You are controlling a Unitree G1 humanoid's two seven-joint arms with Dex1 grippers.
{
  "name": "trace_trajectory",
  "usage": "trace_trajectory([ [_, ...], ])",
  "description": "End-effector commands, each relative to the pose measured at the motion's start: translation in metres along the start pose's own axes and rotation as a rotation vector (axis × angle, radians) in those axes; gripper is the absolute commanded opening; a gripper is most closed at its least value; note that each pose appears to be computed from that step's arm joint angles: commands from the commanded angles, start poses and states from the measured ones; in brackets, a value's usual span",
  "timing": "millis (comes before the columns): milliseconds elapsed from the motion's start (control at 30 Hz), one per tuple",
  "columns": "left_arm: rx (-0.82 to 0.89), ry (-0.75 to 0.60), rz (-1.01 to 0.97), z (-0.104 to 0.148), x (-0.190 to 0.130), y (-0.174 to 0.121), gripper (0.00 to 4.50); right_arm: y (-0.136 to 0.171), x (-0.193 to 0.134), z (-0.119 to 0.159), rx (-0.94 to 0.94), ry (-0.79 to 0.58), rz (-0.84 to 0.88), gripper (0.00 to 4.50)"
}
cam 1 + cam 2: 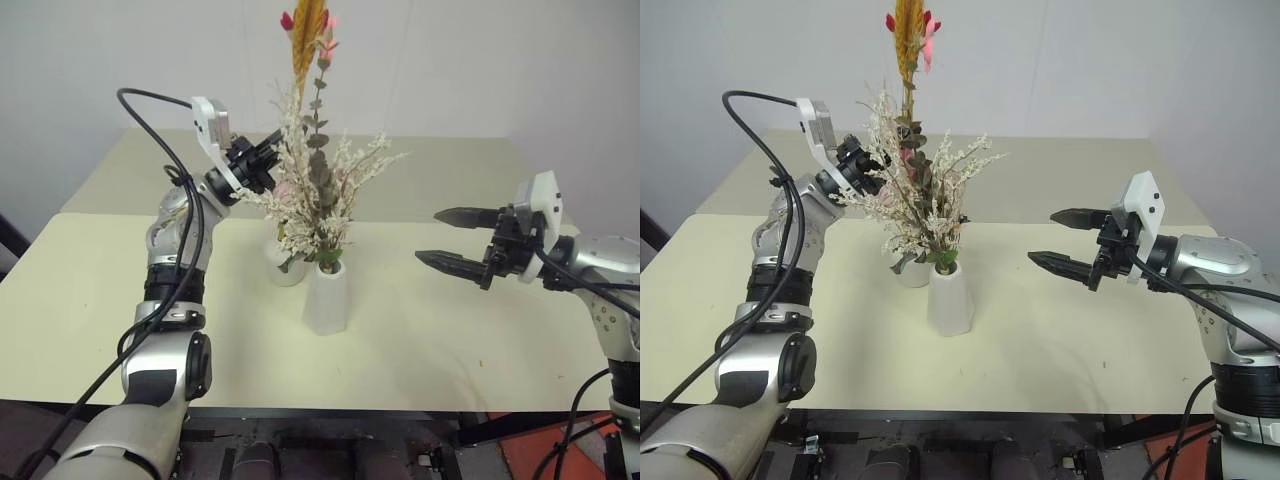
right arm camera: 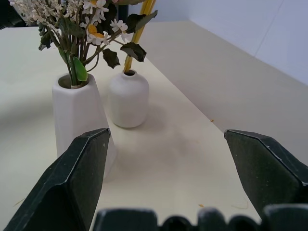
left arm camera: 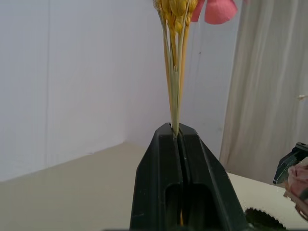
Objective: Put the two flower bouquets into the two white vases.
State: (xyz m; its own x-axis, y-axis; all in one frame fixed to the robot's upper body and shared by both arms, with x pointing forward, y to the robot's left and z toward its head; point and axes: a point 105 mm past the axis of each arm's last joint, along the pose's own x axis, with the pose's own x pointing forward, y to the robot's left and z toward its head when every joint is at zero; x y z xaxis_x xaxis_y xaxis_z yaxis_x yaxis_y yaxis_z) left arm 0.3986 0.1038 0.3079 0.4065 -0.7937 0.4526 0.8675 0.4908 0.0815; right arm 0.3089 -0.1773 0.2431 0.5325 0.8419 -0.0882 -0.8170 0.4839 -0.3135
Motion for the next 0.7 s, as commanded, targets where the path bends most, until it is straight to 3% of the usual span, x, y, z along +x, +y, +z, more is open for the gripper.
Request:
trace_trajectory([
  [33,0.040,-0.023,-0.036,0.013,0.008,-0.004,0.04,0.000,-0.002,0.013,-0.049,-0.035,-0.010,4.50],
  [700,0.051,0.013,0.007,-0.010,0.008,0.002,0.04,0.002,-0.005,0.015,-0.048,-0.034,-0.019,4.50],
])
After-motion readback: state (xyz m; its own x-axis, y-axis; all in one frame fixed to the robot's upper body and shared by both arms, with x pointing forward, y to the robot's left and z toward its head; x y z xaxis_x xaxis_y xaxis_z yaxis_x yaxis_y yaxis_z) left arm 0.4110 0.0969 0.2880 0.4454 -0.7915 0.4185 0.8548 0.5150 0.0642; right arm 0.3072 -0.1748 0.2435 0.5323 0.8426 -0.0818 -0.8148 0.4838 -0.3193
